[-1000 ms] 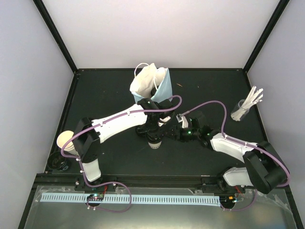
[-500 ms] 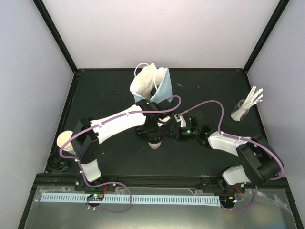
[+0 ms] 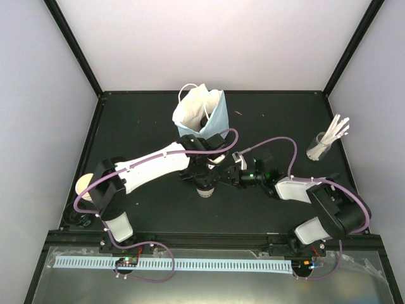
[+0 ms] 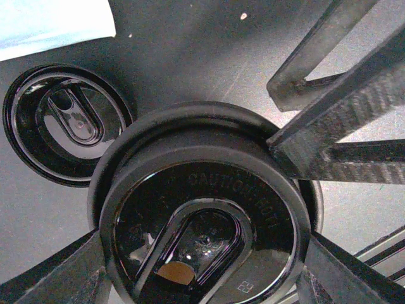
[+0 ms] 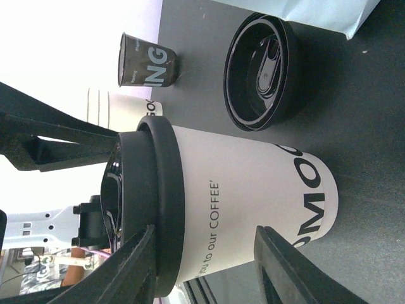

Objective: Pack the takeout coffee

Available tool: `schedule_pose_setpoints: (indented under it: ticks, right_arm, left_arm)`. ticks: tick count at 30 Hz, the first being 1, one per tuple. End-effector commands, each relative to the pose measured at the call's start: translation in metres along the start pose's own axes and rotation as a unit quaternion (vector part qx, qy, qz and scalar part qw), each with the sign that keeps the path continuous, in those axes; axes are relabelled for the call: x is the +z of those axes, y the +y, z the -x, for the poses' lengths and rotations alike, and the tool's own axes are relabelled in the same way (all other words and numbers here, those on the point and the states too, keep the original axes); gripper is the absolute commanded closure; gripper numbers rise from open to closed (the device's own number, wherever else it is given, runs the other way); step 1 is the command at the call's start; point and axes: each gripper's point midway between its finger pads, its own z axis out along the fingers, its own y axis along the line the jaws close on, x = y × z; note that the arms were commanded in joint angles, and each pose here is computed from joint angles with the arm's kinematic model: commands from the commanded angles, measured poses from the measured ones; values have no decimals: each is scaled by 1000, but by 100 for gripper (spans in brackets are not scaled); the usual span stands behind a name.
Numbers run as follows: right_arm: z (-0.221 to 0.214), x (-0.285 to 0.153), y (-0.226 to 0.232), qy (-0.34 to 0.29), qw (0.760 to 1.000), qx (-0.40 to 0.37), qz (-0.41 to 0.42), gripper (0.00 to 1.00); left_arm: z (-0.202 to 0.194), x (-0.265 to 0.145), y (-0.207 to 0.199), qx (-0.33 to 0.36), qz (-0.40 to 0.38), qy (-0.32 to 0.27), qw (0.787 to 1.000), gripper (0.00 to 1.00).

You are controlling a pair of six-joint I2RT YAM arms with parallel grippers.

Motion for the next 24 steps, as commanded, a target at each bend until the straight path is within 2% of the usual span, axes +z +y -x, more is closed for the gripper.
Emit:
schedule_pose_setpoints:
  ticks: [1,15,24]
  right_arm:
    - [-11,2,-61,10,990,80,-118,56]
    - [24,20,-38,9,994,68,-79,55]
    - [28,32,-46,23,995,69,-75,55]
  left_arm:
    - [-28,49,-34,43,-56,71,995,27]
    - [-27,49,-40,54,-70,66,994,27]
    - [-25,48,-44,61,-75,61,993,27]
